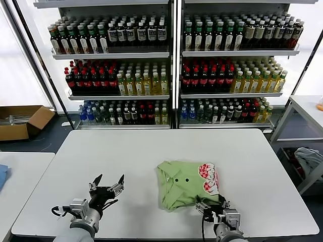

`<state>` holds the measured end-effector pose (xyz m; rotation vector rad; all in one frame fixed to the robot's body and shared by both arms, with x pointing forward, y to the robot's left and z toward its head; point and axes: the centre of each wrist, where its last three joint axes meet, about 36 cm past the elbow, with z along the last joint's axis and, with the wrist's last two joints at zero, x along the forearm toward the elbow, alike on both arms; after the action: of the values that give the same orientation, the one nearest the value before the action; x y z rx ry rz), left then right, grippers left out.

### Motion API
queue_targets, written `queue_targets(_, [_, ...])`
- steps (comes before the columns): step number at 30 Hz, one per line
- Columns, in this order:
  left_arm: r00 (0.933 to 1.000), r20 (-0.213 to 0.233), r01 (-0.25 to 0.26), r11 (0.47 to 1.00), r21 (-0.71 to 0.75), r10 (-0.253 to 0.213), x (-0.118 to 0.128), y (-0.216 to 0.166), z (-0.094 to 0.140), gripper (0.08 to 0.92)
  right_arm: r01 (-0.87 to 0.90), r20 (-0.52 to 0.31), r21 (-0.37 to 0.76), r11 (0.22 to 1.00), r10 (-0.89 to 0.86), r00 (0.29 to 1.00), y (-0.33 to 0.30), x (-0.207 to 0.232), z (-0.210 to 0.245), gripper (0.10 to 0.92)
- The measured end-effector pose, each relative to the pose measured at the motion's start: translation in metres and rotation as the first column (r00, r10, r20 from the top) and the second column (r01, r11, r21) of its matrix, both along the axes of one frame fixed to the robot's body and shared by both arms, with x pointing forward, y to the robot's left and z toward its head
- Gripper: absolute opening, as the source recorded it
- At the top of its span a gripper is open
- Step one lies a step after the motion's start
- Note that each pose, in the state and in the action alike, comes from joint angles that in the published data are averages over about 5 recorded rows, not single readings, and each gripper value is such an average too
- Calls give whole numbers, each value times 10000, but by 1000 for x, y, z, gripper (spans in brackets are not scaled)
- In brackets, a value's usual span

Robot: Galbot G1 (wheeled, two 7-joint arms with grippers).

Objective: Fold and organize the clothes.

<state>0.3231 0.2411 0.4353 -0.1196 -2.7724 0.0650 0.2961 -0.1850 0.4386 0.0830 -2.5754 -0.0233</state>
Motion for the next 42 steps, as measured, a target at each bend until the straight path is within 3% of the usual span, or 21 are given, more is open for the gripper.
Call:
queue_targets(9, [9999, -128, -4, 10000, 12, 5, -3, 0, -3, 823, -266, 75, 619, 9977, 262, 9996, 12, -2, 7, 823])
queue_targets(32, [9998, -175, 71, 10000, -11, -71, -3, -2, -3, 823, -371, 603, 387, 9986, 347, 9976, 10, -20, 30, 823])
queue_targets(42, [9998, -170, 111, 9999, -68, -112, -6, -3, -3, 823, 17, -285, 674, 9977, 2, 9996, 12, -13, 4, 823])
